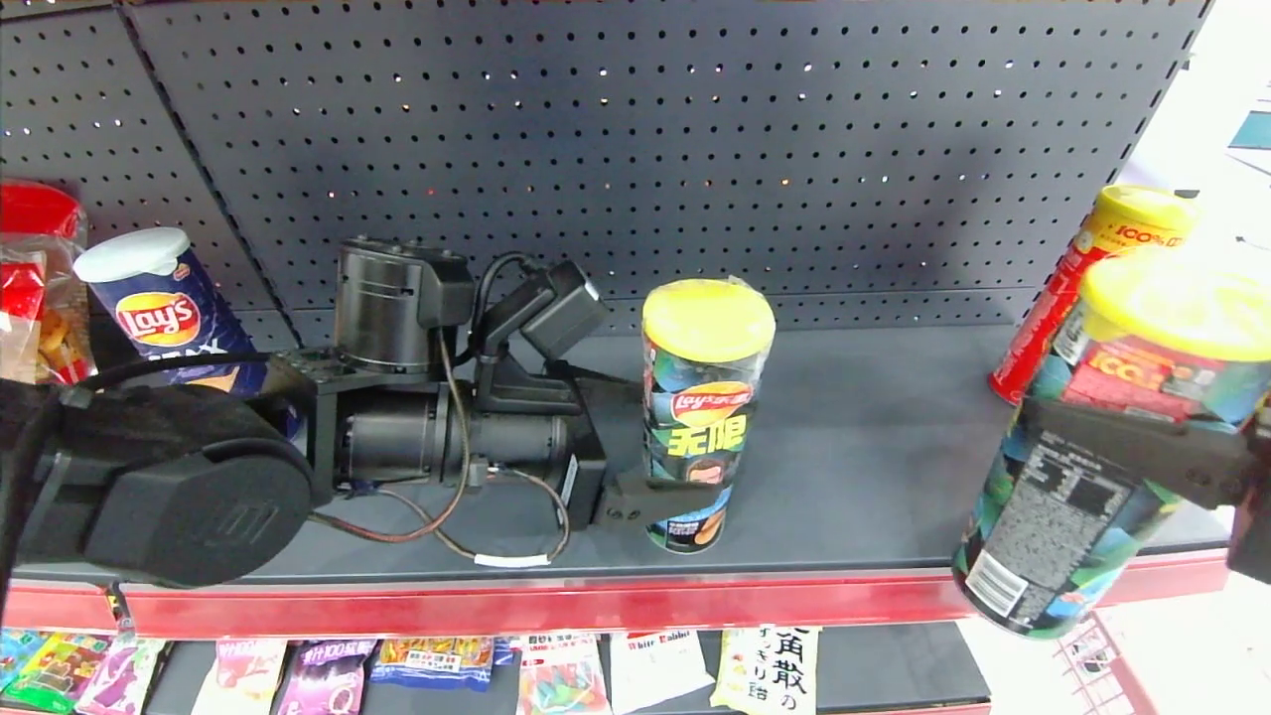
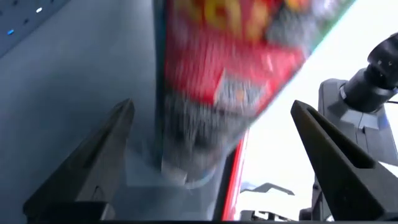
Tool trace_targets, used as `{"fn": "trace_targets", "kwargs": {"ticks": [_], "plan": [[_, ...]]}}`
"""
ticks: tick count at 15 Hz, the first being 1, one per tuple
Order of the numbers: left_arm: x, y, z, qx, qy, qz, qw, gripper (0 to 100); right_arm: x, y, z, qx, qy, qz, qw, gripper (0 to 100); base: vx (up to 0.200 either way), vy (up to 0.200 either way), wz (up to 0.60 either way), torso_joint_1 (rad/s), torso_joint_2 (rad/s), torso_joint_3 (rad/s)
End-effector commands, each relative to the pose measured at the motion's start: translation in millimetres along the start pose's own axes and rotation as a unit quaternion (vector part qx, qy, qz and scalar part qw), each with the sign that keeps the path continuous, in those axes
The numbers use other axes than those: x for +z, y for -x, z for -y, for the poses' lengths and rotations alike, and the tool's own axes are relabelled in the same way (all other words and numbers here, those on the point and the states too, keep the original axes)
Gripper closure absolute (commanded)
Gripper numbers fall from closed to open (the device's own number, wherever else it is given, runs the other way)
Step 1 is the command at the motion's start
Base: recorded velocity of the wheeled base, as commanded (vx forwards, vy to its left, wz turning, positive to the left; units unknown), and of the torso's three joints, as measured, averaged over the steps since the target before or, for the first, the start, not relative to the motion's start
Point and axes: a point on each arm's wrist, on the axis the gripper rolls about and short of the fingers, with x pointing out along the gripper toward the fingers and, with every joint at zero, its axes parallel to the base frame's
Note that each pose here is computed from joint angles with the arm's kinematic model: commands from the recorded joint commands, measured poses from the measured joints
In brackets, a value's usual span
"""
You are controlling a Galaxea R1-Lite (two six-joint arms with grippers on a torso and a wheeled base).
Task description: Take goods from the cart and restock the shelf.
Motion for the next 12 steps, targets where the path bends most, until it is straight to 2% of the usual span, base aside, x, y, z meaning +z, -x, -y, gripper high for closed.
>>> {"fn": "trace_targets", "kwargs": {"ticks": [1,5,9,12], "plan": [[-3.5,16.8,4.5,0.011,0.004,-0.001,0.9999,0,7.3,-37.6,9.4,0.007,-0.006,-0.027,1.000,100,0.000,0.000,0.00,0.000,0.00,0.000],[-15.8,38.4,7.7,0.042,0.015,-0.013,0.9989,0,18.6,-86.8,22.3,0.005,-0.003,-0.016,1.000,100,0.000,0.000,0.00,0.000,0.00,0.000],[-23.1,55.3,13.5,0.085,0.021,-0.021,0.9960,0,18.3,-136.1,34.1,0.006,-0.003,-0.011,1.000,100,0.000,0.000,0.00,0.000,0.00,0.000],[-28.3,67.5,18.7,0.098,0.026,-0.023,0.9946,0,19.0,-164.9,41.5,0.006,-0.002,-0.011,1.000,100,0.000,0.000,0.00,0.000,0.00,0.000]]}}
